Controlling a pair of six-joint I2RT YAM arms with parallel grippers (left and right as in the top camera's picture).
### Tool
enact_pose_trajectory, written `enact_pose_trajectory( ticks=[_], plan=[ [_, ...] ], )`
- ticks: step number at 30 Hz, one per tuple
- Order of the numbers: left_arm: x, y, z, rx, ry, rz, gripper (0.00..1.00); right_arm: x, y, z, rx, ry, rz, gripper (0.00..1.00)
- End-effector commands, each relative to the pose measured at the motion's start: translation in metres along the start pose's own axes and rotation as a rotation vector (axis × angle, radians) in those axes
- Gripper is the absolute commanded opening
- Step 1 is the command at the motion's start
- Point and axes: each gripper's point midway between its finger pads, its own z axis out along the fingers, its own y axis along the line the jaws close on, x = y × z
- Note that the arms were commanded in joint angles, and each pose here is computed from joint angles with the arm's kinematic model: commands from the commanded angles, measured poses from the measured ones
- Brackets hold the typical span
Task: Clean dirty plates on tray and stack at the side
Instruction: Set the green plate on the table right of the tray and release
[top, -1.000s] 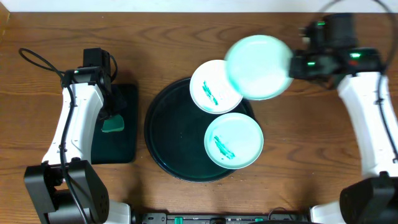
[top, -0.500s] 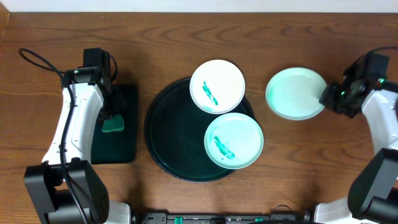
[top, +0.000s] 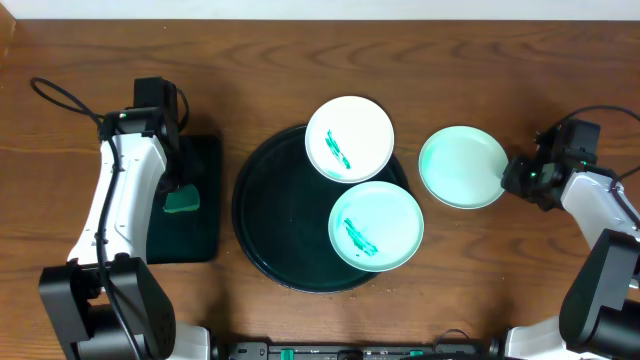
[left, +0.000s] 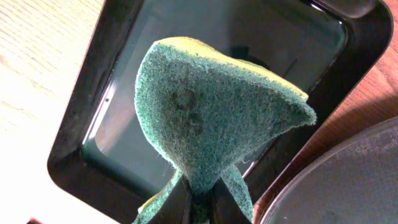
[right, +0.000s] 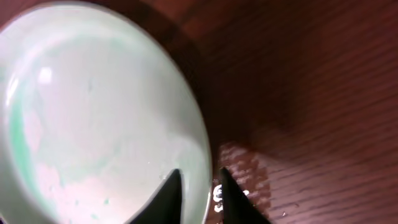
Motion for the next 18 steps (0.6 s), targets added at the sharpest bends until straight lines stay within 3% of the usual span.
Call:
enact_pose_trajectory(
  ticks=[1,4,9,14,18],
  plan=[
    [0.001,0.003,-0.004,0.000,-0.011,0.007,0.07,-0.003,0.020,-0.008,-0.083,0.021,-0.042,0.27],
    [0.000,-0.007,-0.013,0.065,-0.002,0.060,0.07,-0.004,0.039,-0.026,-0.137,0.078,-0.086,0.36],
    [-0.003,-0.026,-0.036,0.188,-0.014,0.110,0.07,0.004,0.069,-0.062,-0.142,0.184,-0.200,0.38],
    [0.004,-0.050,-0.049,0.345,0.013,0.181,0.07,0.045,0.104,-0.068,-0.173,0.309,-0.374,0.41],
    [0.004,-0.052,-0.050,0.352,0.012,0.182,0.07,0.082,0.121,-0.059,-0.181,0.389,-0.494,0.41]
  ],
)
